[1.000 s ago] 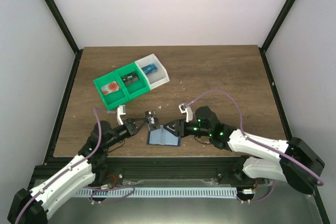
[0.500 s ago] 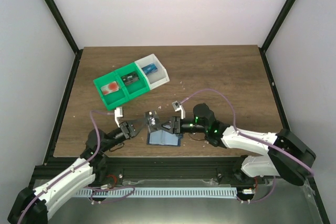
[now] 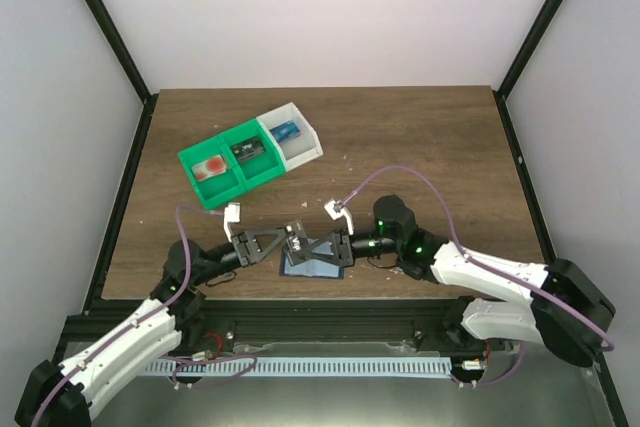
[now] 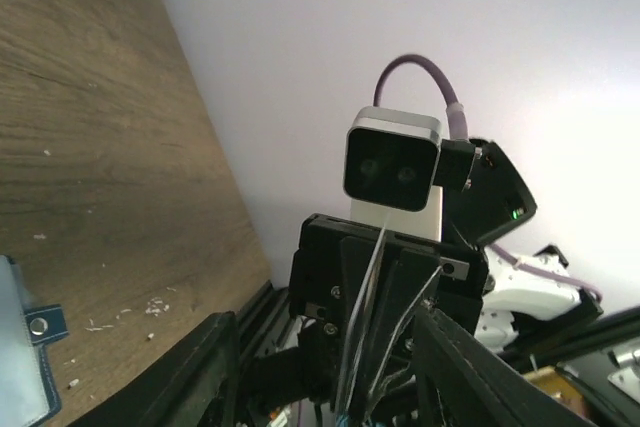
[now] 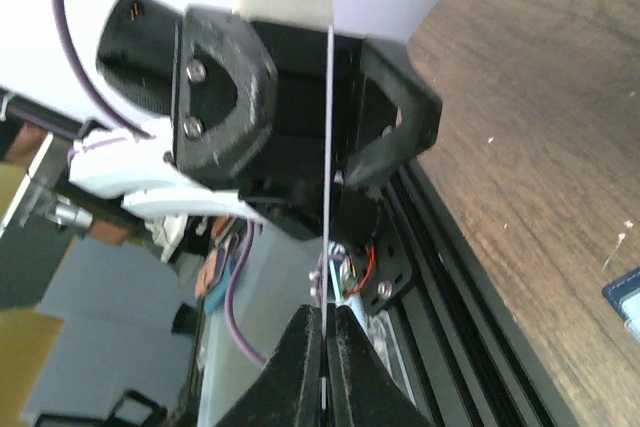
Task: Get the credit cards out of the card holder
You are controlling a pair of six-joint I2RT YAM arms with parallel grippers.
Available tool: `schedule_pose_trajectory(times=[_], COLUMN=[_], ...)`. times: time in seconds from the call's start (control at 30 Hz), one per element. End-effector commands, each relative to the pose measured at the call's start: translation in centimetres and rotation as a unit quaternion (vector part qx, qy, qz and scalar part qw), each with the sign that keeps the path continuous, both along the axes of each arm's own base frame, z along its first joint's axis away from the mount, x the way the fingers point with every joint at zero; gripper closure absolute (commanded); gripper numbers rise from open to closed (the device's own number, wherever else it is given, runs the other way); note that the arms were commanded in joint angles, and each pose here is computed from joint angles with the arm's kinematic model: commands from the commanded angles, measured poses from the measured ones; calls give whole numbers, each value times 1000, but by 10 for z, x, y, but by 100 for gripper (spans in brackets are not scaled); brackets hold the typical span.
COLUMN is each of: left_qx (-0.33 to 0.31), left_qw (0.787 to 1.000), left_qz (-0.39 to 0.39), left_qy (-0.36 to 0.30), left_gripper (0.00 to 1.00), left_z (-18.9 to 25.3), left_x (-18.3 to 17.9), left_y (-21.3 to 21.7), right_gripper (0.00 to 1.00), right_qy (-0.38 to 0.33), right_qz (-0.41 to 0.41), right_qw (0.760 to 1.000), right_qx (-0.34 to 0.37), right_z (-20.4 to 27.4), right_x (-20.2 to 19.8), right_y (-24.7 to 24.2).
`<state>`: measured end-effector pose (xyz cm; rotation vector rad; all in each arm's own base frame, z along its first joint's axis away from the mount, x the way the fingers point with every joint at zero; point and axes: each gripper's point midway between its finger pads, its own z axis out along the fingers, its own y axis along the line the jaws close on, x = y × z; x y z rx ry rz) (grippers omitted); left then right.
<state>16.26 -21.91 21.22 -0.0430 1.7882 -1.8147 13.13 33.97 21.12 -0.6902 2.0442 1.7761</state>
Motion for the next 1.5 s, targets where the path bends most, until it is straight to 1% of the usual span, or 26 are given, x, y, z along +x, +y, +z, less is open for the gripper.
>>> schedule_pose_trajectory(times=[0.0,0.07,0.17,0.33,0.47,0.57,0.63,0.8,1.0,1.17,1.27,1.3,1.37,1.47], left_qx=[52,68,75,90,129,124,126,141,135,128,130,131,133,135], left_qw=[996,994,991,983,976,969,966,961,959,959,959,959,958,957], left_qz=[-56,-73,-97,-137,-163,-203,-215,-230,-244,-248,-247,-247,-249,-251], left_qy=[-39,-44,-60,-78,-68,-67,-64,-55,-49,-51,-49,-48,-46,-43], left_gripper=[49,49,49,51,57,64,68,71,75,76,87,88,87,85], left_z=[9,9,15,21,14,14,13,4,0,0,-2,-3,-4,-5], left_x=[-18,-25,-36,-50,-54,-64,-67,-71,-76,-77,-76,-76,-76,-76], left_y=[-9,-10,-10,-12,-14,-18,-19,-18,-18,-19,-19,-19,-20,-20], right_gripper=[99,100,100,99,100,99,100,99,99,100,100,100,100,99], right_qy=[-56,-68,-60,-42,-39,-40,-38,-36,-28,-18,-17,-17,-15,-14], right_qz=[90,131,179,213,220,224,225,226,227,231,230,231,232,233], right_qw=[994,988,981,975,974,973,973,973,973,972,972,972,972,972], right_qx=[-27,-35,-38,-39,-34,-32,-31,-31,-33,-39,-38,-36,-32,-28], right_z=[4,-1,-7,-9,-5,-3,-2,-2,-5,-10,-10,-10,-8,-6], right_x=[-29,-43,-62,-74,-74,-74,-73,-73,-72,-71,-70,-71,-71,-72], right_y=[-10,-16,-26,-31,-29,-28,-27,-26,-24,-22,-22,-22,-22,-22])
